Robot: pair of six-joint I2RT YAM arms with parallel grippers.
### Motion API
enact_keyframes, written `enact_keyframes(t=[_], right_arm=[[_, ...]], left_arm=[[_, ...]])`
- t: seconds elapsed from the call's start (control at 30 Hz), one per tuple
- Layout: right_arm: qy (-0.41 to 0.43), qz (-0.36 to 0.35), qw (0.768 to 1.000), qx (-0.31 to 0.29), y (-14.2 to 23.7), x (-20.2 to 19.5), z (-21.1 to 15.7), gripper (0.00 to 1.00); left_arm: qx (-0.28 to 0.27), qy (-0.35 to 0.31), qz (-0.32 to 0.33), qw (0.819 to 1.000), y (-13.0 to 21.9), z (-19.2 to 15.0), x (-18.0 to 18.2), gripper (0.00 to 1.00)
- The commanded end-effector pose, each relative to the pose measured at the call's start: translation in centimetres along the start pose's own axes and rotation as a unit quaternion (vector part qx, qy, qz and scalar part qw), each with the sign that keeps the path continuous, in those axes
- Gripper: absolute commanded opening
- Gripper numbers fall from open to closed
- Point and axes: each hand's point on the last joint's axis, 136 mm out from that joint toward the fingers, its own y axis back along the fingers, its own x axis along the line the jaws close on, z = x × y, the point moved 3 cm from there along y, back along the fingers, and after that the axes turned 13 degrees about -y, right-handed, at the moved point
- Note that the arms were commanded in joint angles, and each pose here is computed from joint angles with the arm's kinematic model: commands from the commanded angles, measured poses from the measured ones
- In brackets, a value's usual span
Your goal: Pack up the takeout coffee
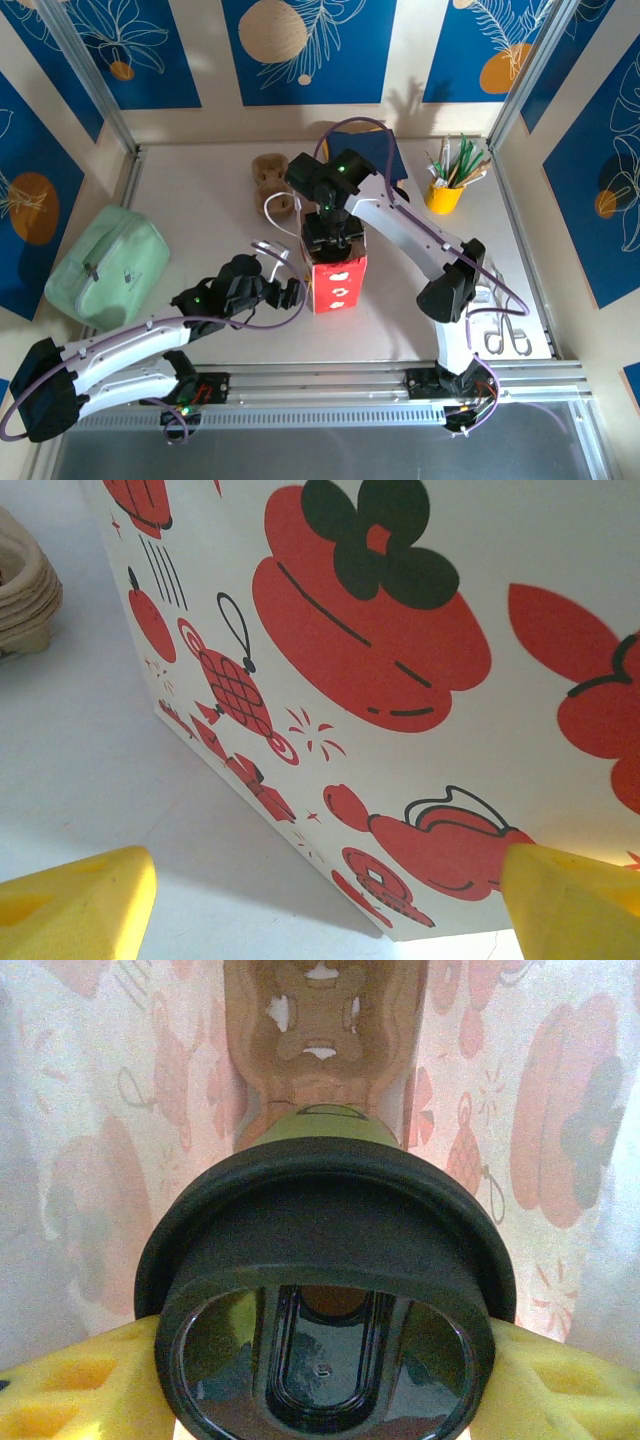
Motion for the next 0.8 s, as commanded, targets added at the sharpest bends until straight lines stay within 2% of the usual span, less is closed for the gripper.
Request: enact_keyframes(t=[0.0, 0.77], right_arm=[[-0.003, -0.061, 0.996, 0.069, -0.8, -2.2, -2.2, 0.61], [-0.016, -0.034, 0.997, 0.072, -2.3, -2.1, -2.1, 0.61]], left_arm=[[-0.004, -0.012, -0.011, 1.0, 0.0, -0.1, -0.5, 0.89], [-0.02, -0.027, -0.045, 0.998, -0.6, 0.3, -2.1, 0.89]])
